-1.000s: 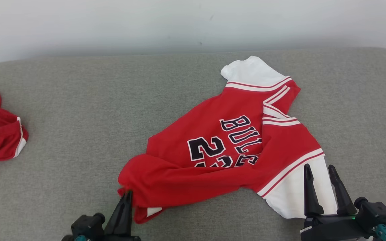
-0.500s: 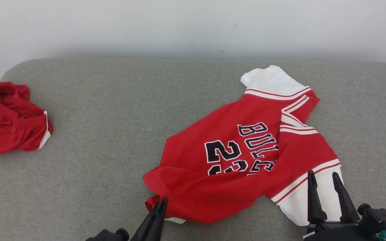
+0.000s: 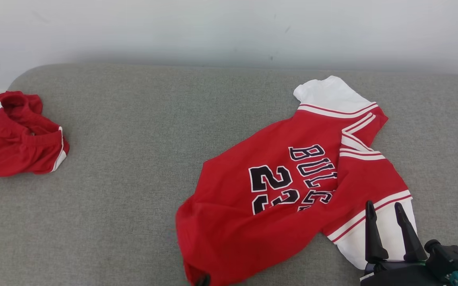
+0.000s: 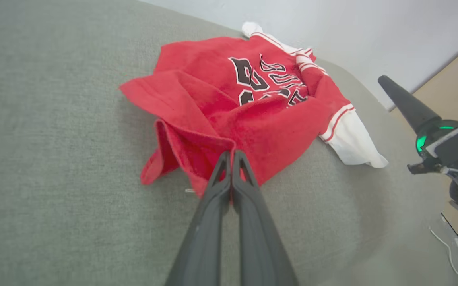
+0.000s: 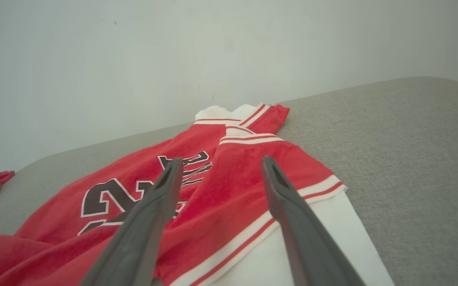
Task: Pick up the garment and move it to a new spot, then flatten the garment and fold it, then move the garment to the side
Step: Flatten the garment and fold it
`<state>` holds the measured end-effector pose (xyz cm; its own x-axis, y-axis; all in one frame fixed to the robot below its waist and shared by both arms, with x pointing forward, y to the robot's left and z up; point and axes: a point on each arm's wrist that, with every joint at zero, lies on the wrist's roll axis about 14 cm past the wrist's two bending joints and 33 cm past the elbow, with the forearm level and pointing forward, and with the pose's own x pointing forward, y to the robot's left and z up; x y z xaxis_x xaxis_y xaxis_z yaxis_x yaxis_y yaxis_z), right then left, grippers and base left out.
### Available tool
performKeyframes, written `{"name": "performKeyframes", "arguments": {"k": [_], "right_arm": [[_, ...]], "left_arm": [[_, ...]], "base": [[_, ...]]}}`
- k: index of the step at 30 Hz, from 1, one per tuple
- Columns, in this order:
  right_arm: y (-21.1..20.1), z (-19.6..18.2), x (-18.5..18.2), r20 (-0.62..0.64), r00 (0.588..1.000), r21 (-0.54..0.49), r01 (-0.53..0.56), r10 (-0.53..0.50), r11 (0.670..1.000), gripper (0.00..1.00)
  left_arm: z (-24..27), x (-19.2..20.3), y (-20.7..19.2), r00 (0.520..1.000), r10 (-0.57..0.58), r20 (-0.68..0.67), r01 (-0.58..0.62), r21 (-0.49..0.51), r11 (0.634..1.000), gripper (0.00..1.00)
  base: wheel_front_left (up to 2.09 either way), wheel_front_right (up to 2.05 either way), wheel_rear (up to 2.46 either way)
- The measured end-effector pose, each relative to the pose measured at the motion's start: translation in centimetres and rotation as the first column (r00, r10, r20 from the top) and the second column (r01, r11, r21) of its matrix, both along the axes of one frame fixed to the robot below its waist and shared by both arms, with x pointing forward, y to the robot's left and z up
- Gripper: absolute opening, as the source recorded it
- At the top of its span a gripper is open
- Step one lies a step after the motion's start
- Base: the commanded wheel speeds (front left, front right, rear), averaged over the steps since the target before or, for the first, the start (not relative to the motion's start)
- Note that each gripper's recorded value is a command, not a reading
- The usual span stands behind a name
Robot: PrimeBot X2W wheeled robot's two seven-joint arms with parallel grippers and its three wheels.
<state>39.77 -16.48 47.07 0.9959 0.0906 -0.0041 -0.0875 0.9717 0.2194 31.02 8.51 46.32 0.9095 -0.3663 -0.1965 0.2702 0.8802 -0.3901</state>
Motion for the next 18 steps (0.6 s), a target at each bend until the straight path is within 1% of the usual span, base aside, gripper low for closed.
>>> {"name": "performKeyframes", "arguments": {"k": [3,7,8,10,12,13,18], "right_arm": [[-0.1,-0.1,0.1,-0.003,1.000,0.000,0.001,-0.001,1.000,1.00],[0.0,-0.2,0.2,-0.006,1.000,0.000,-0.002,0.002,1.000,1.00],[0.0,-0.2,0.2,-0.006,1.000,-0.001,-0.003,0.003,1.000,1.00],[0.0,-0.2,0.2,-0.005,1.000,-0.001,-0.004,0.004,1.000,1.00],[0.0,-0.2,0.2,-0.004,1.000,-0.001,-0.004,0.004,1.000,1.00],[0.1,-0.2,0.2,-0.004,1.000,-0.001,-0.005,0.005,1.000,1.00],[0.2,-0.1,0.1,-0.004,1.000,-0.001,-0.008,0.008,1.000,1.00]], "left_arm": [[-2.0,-1.3,-0.8,0.994,-0.027,-0.102,0.026,-0.018,0.999,0.00],[-4.2,-2.8,-1.3,0.973,-0.058,-0.222,0.053,-0.027,0.998,0.00],[-4.6,-3.1,-1.5,0.968,-0.070,-0.243,0.066,-0.023,0.998,0.00],[-4.9,-3.6,-1.8,0.958,-0.080,-0.277,0.069,-0.050,0.996,0.00],[-4.3,-3.4,-1.9,0.960,-0.078,-0.268,0.057,-0.086,0.995,0.00],[-3.7,-2.9,-1.7,0.969,-0.064,-0.240,0.044,-0.089,0.995,0.00],[-1.9,-0.1,0.2,0.992,-0.007,-0.128,-0.001,-0.057,0.998,0.00]], "base": [[0.00,0.00,0.00],[0.00,0.00,0.00],[0.00,0.00,0.00],[0.00,0.00,0.00],[0.00,0.00,0.00],[0.00,0.00,0.00],[0.00,0.00,0.00]]}}
